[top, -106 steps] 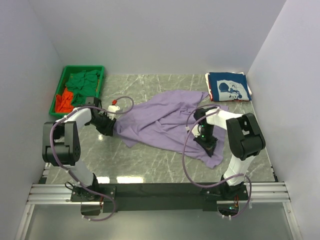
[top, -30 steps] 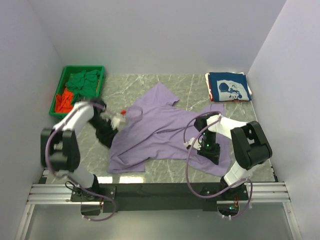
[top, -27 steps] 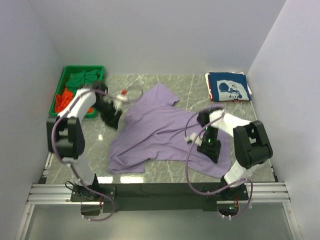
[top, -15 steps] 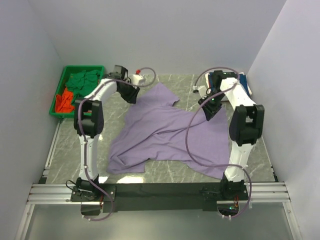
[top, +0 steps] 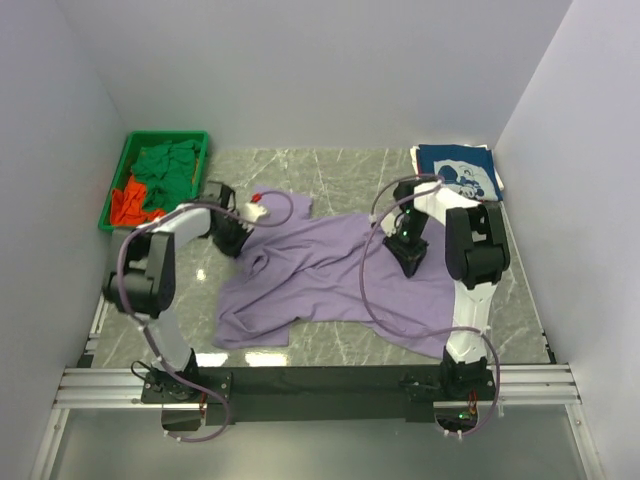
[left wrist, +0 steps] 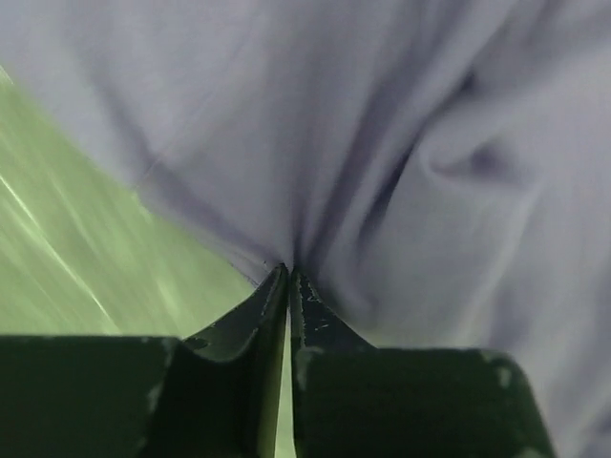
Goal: Fold and stack the t-shirts
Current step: Flatten the tshirt out
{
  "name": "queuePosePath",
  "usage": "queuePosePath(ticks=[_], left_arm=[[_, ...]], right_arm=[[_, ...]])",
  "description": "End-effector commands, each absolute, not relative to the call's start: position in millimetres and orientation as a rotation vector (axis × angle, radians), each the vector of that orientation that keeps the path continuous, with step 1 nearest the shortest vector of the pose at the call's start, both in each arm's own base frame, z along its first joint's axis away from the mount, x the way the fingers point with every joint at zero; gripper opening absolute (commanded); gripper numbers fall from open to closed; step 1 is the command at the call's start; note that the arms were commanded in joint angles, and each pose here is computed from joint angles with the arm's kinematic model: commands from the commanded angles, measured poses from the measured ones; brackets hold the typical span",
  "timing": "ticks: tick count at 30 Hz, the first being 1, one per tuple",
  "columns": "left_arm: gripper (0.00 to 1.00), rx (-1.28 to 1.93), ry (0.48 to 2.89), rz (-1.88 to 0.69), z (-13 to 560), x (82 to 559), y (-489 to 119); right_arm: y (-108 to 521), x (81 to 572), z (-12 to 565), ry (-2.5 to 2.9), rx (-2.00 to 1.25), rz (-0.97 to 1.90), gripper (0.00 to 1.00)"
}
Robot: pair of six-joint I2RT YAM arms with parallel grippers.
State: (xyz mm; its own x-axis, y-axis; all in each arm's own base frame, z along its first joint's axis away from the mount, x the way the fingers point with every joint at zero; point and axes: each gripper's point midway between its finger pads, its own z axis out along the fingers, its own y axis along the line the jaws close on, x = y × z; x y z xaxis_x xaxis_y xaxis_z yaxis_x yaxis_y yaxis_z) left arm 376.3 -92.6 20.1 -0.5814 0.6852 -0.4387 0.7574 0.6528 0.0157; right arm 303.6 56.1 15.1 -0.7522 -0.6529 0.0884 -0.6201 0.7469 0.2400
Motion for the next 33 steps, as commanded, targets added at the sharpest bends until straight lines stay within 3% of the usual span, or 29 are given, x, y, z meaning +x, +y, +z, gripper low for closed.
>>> queuePosePath(ticks=[1,4,5,8,10,11,12,15,20,23,25,33], left_arm=[[0.12,1.171,2.653,-0.208,7,307,-45],[0.22,1.124,2.619,-0.313,33,303,-48],[0.32,1.103,2.597,-0.347,43,309,-52],[0.45,0.975,2.457,-0.356,96,368,-67],[0.49,0.878,2.392,-0.362,120,407,-75],[0.51,0.879,2.405,-0.377,111,409,-77],[0.54,0.834,2.384,-0.369,118,433,-80],[0.56,0.761,2.382,-0.356,118,470,-81],[0.58,0.661,2.387,-0.331,109,510,-80],[0.58,0.653,2.424,-0.299,89,517,-75],[0.68,0.660,2.438,-0.292,79,518,-73],[0.70,0.668,2.459,-0.297,57,522,-75]], right_arm=[[80,274,28,-2.729,1.172,-0.359,0.29],[98,245,42,-2.652,1.244,-0.490,0.30],[101,246,49,-2.667,1.239,-0.516,0.31],[96,290,81,-2.821,1.152,-0.593,0.43],[80,354,119,-3.016,1.097,-0.573,0.50],[72,352,108,-2.993,1.021,-0.580,0.53],[65,379,115,-3.063,0.989,-0.552,0.54],[30,410,115,-3.147,0.888,-0.406,0.60],[-12,411,90,-3.138,0.814,-0.210,0.63],[-28,405,75,-3.116,0.804,-0.145,0.63],[-36,405,67,-3.113,0.795,-0.097,0.64],[-48,426,39,-3.145,0.769,-0.017,0.72]])
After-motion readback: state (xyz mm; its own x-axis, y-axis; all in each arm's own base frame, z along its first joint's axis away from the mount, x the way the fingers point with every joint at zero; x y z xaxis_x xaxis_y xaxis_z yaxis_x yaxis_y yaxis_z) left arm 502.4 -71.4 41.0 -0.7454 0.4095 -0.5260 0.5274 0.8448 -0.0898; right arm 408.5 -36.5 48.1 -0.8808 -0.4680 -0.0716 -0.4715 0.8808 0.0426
